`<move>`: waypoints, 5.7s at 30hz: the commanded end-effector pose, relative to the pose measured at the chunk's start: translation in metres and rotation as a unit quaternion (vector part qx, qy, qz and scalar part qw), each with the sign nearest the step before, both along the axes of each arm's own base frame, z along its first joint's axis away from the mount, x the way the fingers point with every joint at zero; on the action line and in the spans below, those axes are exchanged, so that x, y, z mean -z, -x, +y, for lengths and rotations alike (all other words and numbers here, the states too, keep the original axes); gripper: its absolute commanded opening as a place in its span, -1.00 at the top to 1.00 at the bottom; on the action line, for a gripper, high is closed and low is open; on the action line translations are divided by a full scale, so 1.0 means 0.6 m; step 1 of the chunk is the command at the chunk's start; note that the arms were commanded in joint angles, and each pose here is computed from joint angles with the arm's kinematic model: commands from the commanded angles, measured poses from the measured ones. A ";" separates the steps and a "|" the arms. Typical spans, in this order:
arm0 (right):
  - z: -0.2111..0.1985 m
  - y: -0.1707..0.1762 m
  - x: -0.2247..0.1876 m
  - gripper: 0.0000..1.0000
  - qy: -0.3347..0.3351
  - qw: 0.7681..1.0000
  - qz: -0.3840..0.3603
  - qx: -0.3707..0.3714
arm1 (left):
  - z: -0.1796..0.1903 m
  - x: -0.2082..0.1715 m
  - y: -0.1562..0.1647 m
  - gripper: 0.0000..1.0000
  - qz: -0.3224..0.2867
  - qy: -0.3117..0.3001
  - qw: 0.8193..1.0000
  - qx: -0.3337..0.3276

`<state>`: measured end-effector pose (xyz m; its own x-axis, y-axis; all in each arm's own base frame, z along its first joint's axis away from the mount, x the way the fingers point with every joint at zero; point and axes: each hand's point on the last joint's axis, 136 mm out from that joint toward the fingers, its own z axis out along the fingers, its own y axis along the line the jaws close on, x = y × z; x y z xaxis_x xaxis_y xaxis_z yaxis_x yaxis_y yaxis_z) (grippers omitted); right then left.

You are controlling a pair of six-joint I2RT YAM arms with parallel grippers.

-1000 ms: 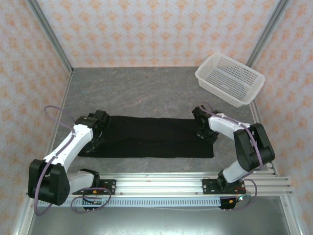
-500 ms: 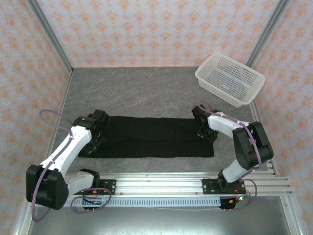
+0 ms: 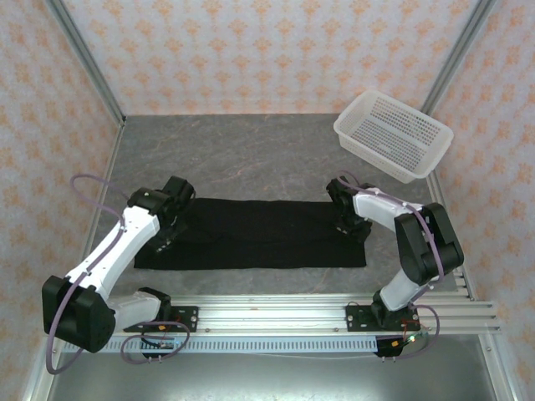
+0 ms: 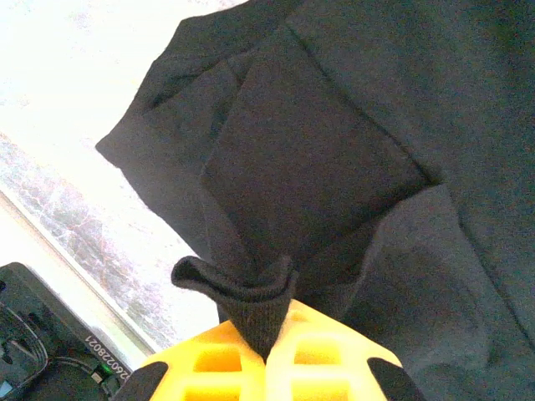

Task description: Fold and stack the t-shirts

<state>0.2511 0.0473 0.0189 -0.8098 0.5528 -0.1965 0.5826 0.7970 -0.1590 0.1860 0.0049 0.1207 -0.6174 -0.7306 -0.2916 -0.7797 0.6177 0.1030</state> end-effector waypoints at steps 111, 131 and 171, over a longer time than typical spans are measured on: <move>-0.002 -0.038 -0.005 0.31 0.043 0.996 0.040 -0.069 | -0.019 0.181 -0.269 0.36 0.056 0.127 0.988 -0.066; 0.182 0.163 0.047 0.31 -0.119 0.990 0.068 0.042 | -0.307 0.217 -0.675 0.33 -0.117 0.266 0.949 0.118; 0.161 0.184 -0.086 -0.13 -0.276 0.949 0.030 -0.146 | -0.413 0.112 0.062 -0.22 0.065 0.389 0.884 0.250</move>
